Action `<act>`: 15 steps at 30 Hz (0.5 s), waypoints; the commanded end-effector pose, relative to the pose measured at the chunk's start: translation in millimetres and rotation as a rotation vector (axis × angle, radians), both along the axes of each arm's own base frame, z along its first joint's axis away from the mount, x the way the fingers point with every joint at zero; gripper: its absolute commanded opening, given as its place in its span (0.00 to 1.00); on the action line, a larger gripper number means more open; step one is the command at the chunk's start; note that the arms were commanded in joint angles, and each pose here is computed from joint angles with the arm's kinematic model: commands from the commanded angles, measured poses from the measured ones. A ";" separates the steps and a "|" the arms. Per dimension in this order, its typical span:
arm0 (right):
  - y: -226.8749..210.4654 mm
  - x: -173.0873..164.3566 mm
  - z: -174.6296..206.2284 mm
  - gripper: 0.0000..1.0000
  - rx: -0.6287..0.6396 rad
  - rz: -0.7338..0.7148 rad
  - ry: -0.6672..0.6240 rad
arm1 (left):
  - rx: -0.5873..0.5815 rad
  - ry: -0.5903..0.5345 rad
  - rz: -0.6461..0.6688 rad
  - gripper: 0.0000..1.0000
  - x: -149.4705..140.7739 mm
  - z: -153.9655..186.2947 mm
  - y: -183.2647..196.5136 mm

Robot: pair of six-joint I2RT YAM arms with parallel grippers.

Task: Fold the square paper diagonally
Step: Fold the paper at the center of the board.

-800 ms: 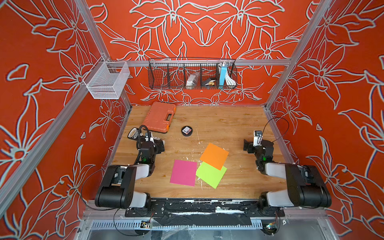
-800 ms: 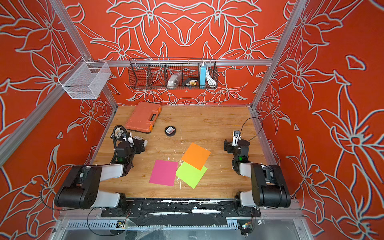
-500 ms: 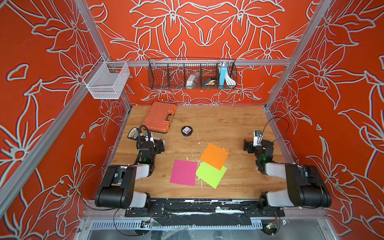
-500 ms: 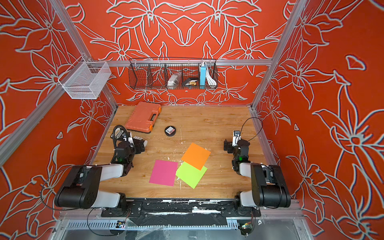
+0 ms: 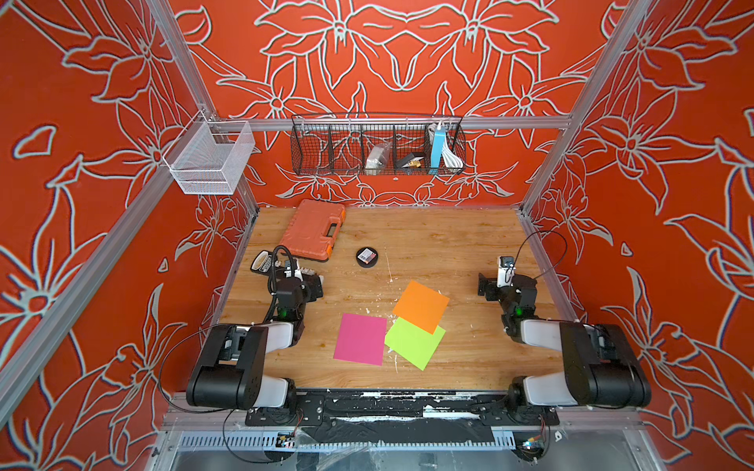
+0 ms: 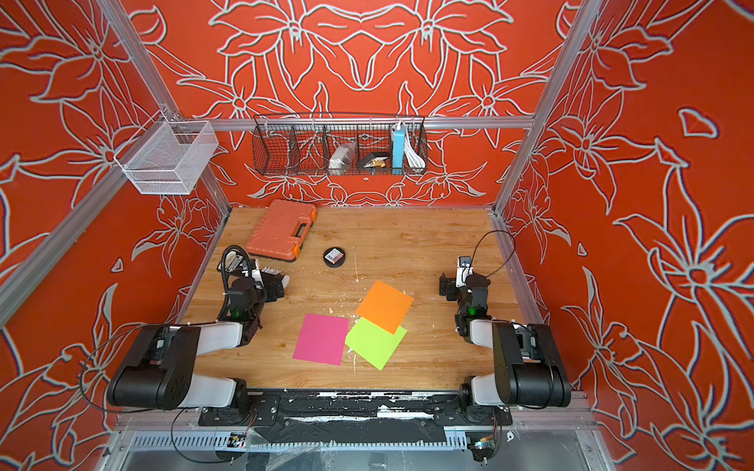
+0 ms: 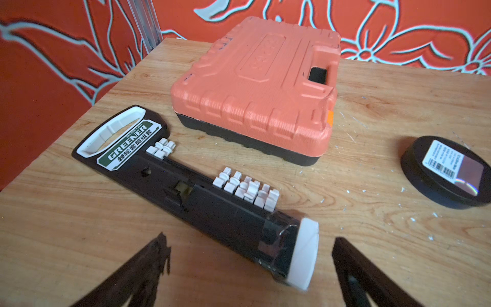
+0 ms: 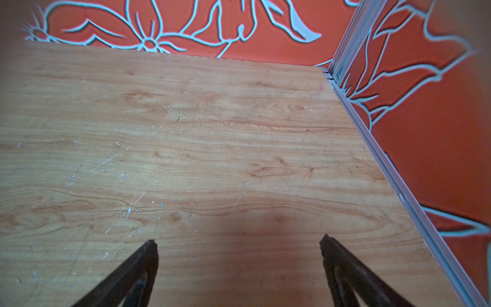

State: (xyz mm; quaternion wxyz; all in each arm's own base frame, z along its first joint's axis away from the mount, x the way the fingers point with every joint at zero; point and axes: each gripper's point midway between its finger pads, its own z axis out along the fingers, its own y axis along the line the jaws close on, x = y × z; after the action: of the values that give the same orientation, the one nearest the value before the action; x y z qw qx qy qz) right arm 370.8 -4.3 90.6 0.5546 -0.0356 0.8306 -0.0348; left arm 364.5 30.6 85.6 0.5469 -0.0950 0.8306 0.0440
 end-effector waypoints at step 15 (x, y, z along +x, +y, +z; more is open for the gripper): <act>11.1 -2.1 43.7 0.79 -0.013 0.042 -0.009 | 0.132 0.066 -0.062 0.92 9.4 55.5 -40.4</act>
State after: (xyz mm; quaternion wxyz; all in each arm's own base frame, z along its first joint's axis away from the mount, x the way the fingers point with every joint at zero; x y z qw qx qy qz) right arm 365.2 1.1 99.1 0.5470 -0.0496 0.8351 -0.0308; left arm 380.1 -8.0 131.8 0.5475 -0.0351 0.8341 0.0568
